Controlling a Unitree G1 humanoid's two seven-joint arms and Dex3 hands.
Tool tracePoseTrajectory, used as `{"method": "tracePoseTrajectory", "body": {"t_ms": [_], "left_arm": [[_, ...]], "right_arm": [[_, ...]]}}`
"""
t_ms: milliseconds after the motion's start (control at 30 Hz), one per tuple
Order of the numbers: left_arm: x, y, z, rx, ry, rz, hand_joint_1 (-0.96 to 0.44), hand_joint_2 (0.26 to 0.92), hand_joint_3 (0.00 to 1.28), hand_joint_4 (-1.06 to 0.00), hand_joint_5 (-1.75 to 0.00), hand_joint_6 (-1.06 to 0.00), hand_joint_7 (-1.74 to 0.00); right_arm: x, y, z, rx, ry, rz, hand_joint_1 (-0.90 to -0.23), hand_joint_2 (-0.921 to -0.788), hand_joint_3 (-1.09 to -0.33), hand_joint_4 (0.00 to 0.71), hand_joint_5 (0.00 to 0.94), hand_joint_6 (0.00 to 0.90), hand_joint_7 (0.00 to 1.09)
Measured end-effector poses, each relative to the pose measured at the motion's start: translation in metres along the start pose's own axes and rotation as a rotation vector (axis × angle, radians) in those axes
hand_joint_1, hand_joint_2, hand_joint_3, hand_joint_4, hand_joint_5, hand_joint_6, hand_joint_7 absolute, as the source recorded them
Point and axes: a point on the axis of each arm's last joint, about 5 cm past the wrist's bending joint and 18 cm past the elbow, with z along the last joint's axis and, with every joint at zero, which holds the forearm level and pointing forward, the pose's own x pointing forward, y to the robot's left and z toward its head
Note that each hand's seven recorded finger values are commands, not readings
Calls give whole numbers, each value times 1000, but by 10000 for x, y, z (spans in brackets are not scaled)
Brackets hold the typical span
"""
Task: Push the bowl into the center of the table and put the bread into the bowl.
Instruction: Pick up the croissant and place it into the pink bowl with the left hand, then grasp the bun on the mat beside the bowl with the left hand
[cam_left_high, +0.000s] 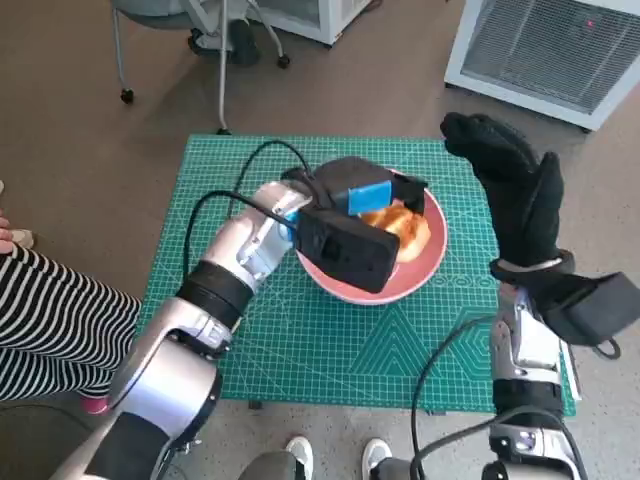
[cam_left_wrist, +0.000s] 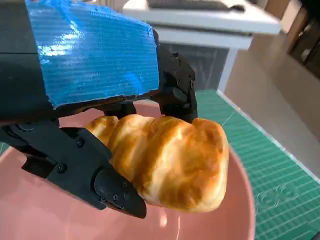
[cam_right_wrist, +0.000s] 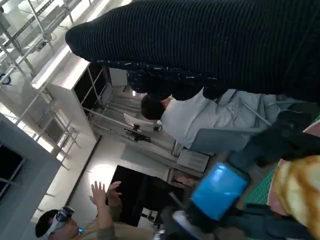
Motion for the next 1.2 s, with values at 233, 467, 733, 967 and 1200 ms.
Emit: {"method": "tracePoseTrajectory", "body": {"t_ms": [233,467,733,967,1200], "left_arm": [[-10,28,-6,-2,23,-39,-103,812,12,-235,-14,-307,-178],[-123,165,-7,61,-3,-9,-185,775,1,-161,-1,-290,-91],[-394,308,-67,92,-68,79,-259,756,0,-157,-1,-287,-57],[-804,458,-194,103,-92,154,-268,745,0,-176,-7,-309,-49],[-1305,615,-276,142,-79,242,-310,754,7,-202,-12,-340,-48]], "right_arm": [[-2,2,6,0,-1,-2,-701,-921,-702,162,0,57,425],[-4,6,7,1,-1,-5,-698,-921,-702,162,0,57,423],[-17,23,4,5,-2,-11,-694,-921,-702,162,0,57,422],[-22,26,7,8,2,-12,-690,-921,-701,162,0,58,421],[-9,40,27,10,-8,-8,-689,-921,-700,162,0,59,420]]}}
